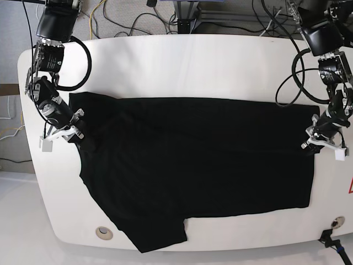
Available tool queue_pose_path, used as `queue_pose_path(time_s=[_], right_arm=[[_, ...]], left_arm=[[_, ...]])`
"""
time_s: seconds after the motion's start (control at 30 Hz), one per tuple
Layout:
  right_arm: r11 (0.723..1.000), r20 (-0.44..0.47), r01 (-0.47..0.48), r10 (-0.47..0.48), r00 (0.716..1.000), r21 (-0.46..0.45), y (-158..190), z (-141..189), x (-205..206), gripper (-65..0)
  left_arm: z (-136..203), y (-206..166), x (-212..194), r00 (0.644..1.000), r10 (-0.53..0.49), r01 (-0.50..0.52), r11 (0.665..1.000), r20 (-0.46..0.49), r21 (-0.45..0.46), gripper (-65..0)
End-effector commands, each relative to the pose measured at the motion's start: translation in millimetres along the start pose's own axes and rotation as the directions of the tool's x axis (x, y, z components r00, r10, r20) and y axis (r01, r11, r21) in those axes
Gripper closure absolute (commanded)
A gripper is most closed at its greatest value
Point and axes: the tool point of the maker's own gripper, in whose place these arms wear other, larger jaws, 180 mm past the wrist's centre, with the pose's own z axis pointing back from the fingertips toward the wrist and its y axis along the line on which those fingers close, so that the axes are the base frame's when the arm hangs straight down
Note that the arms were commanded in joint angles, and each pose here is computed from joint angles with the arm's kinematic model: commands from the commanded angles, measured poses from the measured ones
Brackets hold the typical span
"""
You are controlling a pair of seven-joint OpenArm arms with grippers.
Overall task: Fold the T-shirt properly
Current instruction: 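Lower the held shoulders onto the shirt body and release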
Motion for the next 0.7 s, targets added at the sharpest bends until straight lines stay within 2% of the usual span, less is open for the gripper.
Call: queue_pose_path(time_s=[0.0, 0.23, 0.4, 0.67], right_arm=[[1.000, 0.044, -0.003, 0.002, 0.999, 0.015, 2, -1, 19, 0.0], [0.999, 0.056, 0.031, -0.032, 0.998, 0.013, -3, -12, 30, 0.0], [0.999, 0.022, 0.038, -0.038, 0.999, 0.023, 1, -30, 29, 0.0], [0.997, 0.029, 0.076, -0.076, 0.997, 0.026, -1, -44, 39, 0.0]], left_arm=[[2, -6, 24, 0.998, -0.011, 0.012, 1.000, 0.058, -0.017, 0.0], [-13, 2, 27, 0.998, 0.052, -0.051, 0.999, 0.039, -0.012, 0.0], [-14, 0, 31, 0.998, 0.053, -0.052, 0.998, 0.046, -0.018, 0.0], [-15, -8, 44, 0.996, 0.050, -0.048, 0.998, 0.073, -0.033, 0.0]])
